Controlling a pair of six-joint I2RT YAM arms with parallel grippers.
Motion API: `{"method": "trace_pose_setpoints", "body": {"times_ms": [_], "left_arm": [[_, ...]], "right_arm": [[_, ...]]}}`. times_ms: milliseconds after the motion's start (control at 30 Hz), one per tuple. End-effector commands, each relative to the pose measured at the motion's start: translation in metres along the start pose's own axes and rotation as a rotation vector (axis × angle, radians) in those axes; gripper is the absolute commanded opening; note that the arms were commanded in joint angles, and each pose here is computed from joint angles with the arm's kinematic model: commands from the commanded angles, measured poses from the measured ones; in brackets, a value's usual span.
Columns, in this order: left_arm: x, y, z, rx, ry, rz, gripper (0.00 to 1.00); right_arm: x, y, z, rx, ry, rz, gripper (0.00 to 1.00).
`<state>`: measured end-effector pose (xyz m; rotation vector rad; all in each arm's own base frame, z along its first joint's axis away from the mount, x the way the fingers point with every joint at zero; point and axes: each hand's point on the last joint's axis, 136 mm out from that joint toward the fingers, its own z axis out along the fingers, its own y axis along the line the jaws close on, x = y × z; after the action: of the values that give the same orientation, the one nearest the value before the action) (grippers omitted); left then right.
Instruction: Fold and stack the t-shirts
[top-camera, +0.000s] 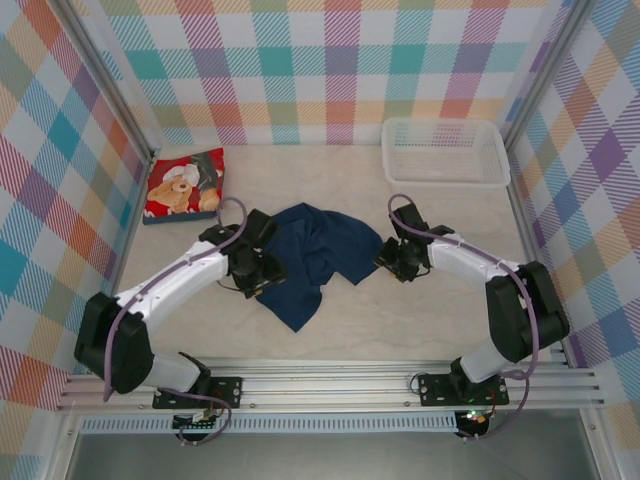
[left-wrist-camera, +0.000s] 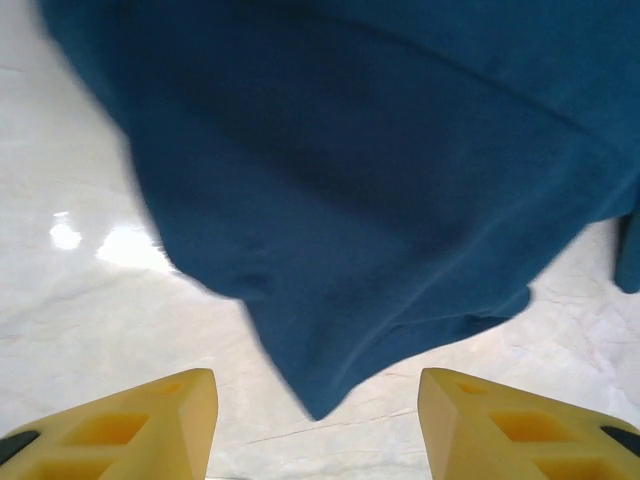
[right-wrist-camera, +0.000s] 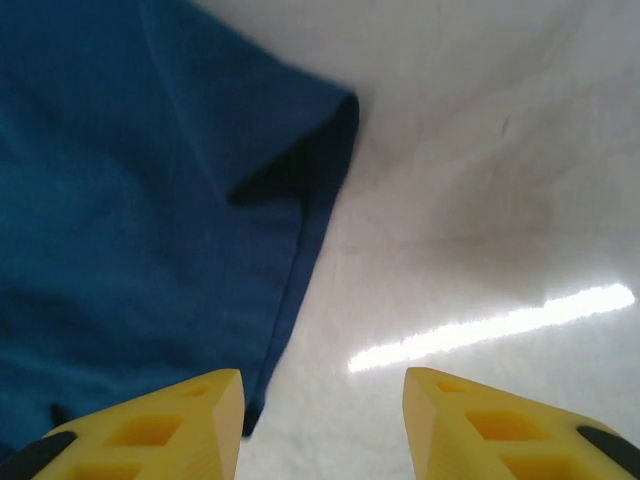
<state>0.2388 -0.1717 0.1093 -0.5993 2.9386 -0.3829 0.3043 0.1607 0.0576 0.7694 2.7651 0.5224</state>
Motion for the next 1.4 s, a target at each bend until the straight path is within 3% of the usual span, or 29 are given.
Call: {"method": "trace_pose_setpoints", "body": {"times_ms": [0,100,200,400,533,767,1067,1367], "left_arm": [[-0.022,-0.093,-0.022,0.207,-0.094,0.193,0.55],[-0.028,-0.147,-0.012,0.225,-0.111,0.350,0.56],[-0.034,-0.192,0.011,0.215,-0.154,0.414,0.58],[-0.028,-0.253,0.072,0.235,-0.122,0.280,0.61],[-0.009,-0.285,0.094,0.265,-0.141,0.299,0.61],[-0.006,-0.277,0.136,0.132,-0.176,0.269,0.59],[-0.017,-0.282,0.166,0.069,-0.190,0.308,0.43],[-0.032,-0.274,0.172,0.028,-0.162,0.322,0.03]], "right_arm": [[-0.041,0.010,-0.021,-0.064,-0.196,0.007,0.42],[-0.047,-0.004,-0.044,-0.047,-0.261,0.030,0.40],[-0.042,-0.021,-0.063,-0.005,-0.273,0.033,0.42],[-0.020,-0.053,-0.095,0.057,-0.239,0.047,0.43],[-0.008,-0.065,-0.115,0.031,-0.254,0.028,0.44],[0.008,-0.085,-0.133,0.013,-0.270,0.021,0.44],[0.020,-0.089,-0.137,-0.019,-0.254,0.007,0.44],[0.024,-0.090,-0.136,-0.027,-0.240,0.005,0.44]]}}
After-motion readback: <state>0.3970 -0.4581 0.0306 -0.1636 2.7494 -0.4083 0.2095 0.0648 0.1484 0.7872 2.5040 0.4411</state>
